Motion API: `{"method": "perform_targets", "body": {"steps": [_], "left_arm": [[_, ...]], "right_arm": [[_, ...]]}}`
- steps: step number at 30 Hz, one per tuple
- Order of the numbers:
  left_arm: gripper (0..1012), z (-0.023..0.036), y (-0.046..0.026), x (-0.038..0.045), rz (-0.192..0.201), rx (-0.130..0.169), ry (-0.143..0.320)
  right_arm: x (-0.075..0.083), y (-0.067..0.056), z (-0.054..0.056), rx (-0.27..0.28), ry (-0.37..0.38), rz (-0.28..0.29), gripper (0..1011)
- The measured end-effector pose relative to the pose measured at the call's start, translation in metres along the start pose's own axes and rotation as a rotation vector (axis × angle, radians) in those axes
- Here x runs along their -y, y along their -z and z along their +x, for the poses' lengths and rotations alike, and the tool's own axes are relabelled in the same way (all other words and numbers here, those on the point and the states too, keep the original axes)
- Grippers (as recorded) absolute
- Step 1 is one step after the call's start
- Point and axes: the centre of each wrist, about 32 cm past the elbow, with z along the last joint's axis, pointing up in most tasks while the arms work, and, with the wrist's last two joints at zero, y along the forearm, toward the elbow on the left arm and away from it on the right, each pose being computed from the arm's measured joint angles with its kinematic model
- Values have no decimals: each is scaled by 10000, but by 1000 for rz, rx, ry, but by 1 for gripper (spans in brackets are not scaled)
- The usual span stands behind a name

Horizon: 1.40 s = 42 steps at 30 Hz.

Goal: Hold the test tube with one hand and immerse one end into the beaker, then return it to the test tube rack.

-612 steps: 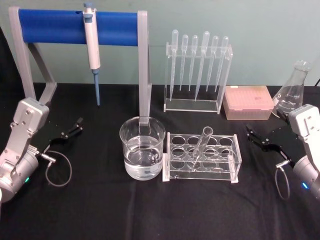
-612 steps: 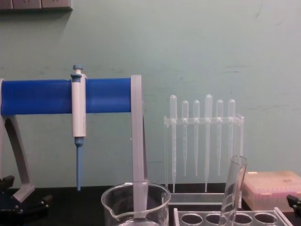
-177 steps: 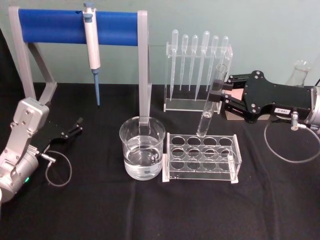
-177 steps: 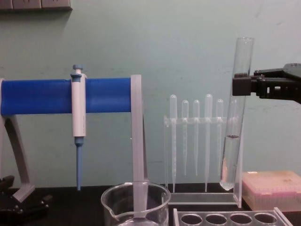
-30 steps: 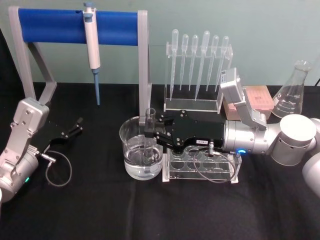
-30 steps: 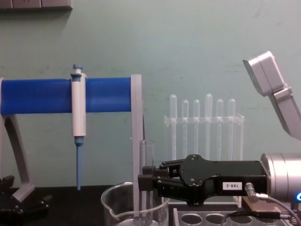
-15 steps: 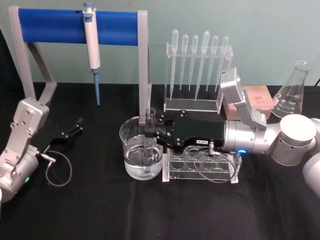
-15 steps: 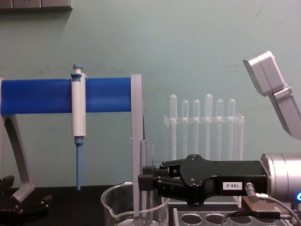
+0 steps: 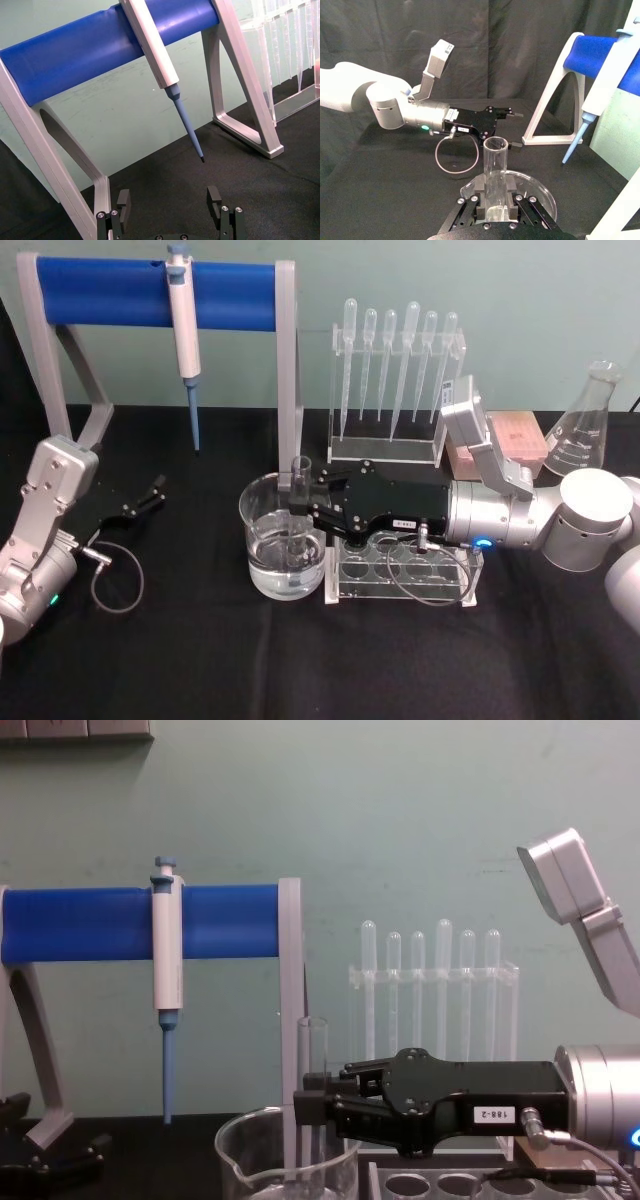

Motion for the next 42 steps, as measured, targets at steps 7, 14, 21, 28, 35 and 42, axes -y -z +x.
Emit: {"method": "perform_targets", "body": {"steps": [7,14,21,28,35,42], "left_arm": [[1000,0,0,0,0,0,0],[1000,0,0,0,0,0,0],[1000,0,0,0,0,0,0],[1000,0,0,0,0,0,0],[1000,0,0,0,0,0,0],[1000,0,0,0,0,0,0]], "right_arm": [[0,0,0,0,0,0,242],[0,0,0,0,0,0,242],[0,0,0,0,0,0,243],[1,0,0,0,0,0,242],[0,0,0,0,0,0,243],[0,0,0,0,0,0,242]]}}
